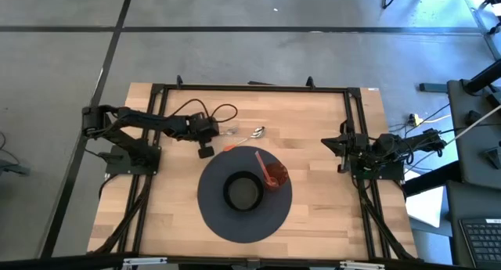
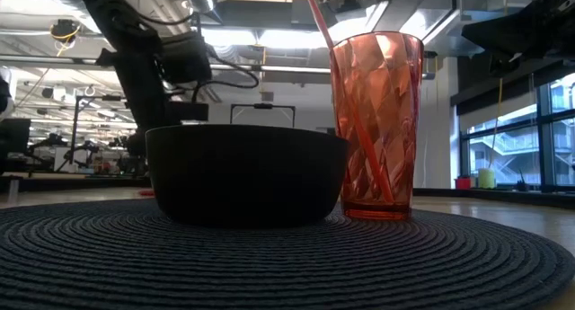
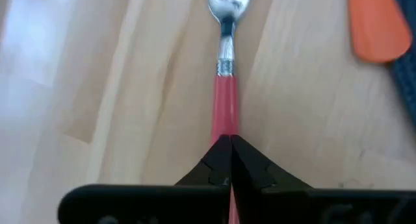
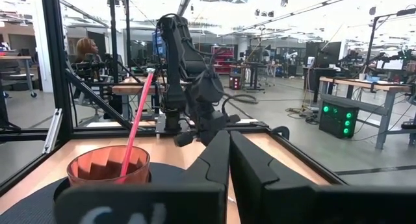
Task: Pick & Place Utensil
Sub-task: Put the pink fork into the black bowl, then put the pink fork into the bowl
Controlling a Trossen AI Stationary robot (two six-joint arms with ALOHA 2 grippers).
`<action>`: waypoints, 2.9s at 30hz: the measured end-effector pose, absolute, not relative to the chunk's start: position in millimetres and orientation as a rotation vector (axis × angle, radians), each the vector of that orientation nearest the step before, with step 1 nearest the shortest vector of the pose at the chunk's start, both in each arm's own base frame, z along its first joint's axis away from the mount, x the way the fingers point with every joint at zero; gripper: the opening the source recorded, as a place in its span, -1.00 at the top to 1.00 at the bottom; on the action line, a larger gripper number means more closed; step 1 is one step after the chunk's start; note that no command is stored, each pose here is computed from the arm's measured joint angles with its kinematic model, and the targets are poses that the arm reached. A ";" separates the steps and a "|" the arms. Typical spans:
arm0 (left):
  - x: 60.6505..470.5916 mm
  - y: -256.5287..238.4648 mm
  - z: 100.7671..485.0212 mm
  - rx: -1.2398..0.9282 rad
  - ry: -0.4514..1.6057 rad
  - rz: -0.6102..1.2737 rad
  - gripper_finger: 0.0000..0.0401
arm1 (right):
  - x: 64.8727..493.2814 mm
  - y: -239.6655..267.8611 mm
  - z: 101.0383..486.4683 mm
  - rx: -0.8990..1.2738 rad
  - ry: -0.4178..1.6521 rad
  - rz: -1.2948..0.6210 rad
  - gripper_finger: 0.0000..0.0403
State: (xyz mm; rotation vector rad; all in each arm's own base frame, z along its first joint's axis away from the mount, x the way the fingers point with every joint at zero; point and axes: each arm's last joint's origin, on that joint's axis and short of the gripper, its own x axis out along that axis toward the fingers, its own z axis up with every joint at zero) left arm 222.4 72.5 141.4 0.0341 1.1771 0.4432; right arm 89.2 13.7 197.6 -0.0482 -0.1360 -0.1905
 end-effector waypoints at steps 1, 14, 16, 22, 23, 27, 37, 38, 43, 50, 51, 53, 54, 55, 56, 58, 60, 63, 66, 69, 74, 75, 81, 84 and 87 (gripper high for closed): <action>222.1 72.0 144.1 0.035 1.164 0.444 0.99 | 89.2 13.7 197.7 -0.048 -0.136 -0.191 0.93; 229.3 72.1 156.7 0.006 1.043 0.408 0.96 | 89.2 13.8 197.7 -0.048 -0.136 -0.190 0.93; 232.8 73.7 157.0 0.006 1.051 0.409 0.91 | 89.2 13.7 197.7 -0.048 -0.136 -0.191 0.93; 246.0 78.6 162.4 0.051 1.050 0.405 0.69 | 89.2 13.7 197.7 -0.048 -0.136 -0.190 0.93; 248.0 79.2 163.4 0.058 1.044 0.402 0.66 | 89.2 13.8 197.7 -0.047 -0.136 -0.190 0.93; 250.2 80.4 160.9 0.073 1.051 0.394 0.51 | 89.2 13.8 197.6 -0.044 -0.136 -0.190 0.93; 244.9 99.6 148.2 0.006 1.134 0.373 0.33 | 89.3 13.8 197.6 -0.044 -0.136 -0.190 0.93; 245.6 101.1 147.7 -0.014 1.139 0.352 0.33 | 89.3 13.7 197.6 -0.044 -0.137 -0.190 0.93; 253.3 103.6 138.3 -0.022 1.205 0.306 0.33 | 89.2 13.7 197.9 -0.045 -0.140 -0.191 0.93; 263.5 110.7 125.1 -0.036 1.274 0.287 0.33 | 89.3 13.8 197.6 -0.044 -0.136 -0.190 0.93; 264.5 111.4 124.8 -0.038 1.281 0.287 0.34 | 89.2 13.7 197.7 -0.044 -0.137 -0.190 0.93; 265.1 112.6 125.3 -0.046 1.287 0.292 0.37 | 89.2 13.7 197.7 -0.044 -0.136 -0.190 0.93; 265.2 112.6 125.4 -0.051 1.288 0.297 0.40 | 89.2 13.7 197.7 -0.044 -0.137 -0.190 0.93; 265.1 112.6 125.3 -0.054 1.288 0.300 0.44 | 89.2 13.7 197.7 -0.044 -0.137 -0.190 0.93; 264.9 112.5 125.2 -0.059 1.290 0.302 0.48 | 89.3 13.8 197.5 -0.045 -0.136 -0.190 0.93; 264.5 112.2 124.9 -0.063 1.296 0.300 0.60 | 89.2 13.8 197.7 -0.044 -0.137 -0.190 0.93; 263.6 111.6 124.4 -0.067 1.306 0.295 0.75 | 89.3 13.8 197.6 -0.045 -0.136 -0.190 0.93; 263.8 111.2 124.7 -0.049 1.309 0.286 0.85 | 89.2 13.8 197.7 -0.044 -0.136 -0.190 0.93; 264.6 109.2 125.2 -0.014 1.309 0.291 0.85 | 89.2 13.8 197.7 -0.044 -0.137 -0.190 0.93; 265.6 109.2 130.0 -0.001 1.291 0.304 0.85 | 89.3 13.8 197.5 -0.045 -0.136 -0.190 0.93; 261.5 107.6 144.2 0.040 1.275 0.351 0.85 | 89.3 13.7 197.5 -0.048 -0.135 -0.191 0.93; 261.8 107.3 149.4 0.054 1.255 0.368 0.85 | 89.3 13.7 197.6 -0.048 -0.135 -0.190 0.93; 258.5 98.4 167.5 0.073 1.210 0.405 0.85 | 89.3 13.7 197.5 -0.046 -0.135 -0.190 0.93; 258.8 88.3 175.2 0.097 1.188 0.381 0.85 | 89.3 13.8 197.3 -0.046 -0.132 -0.190 0.93; 258.4 75.5 185.5 0.129 1.155 0.353 0.85 | 89.3 13.8 197.2 -0.046 -0.132 -0.190 0.93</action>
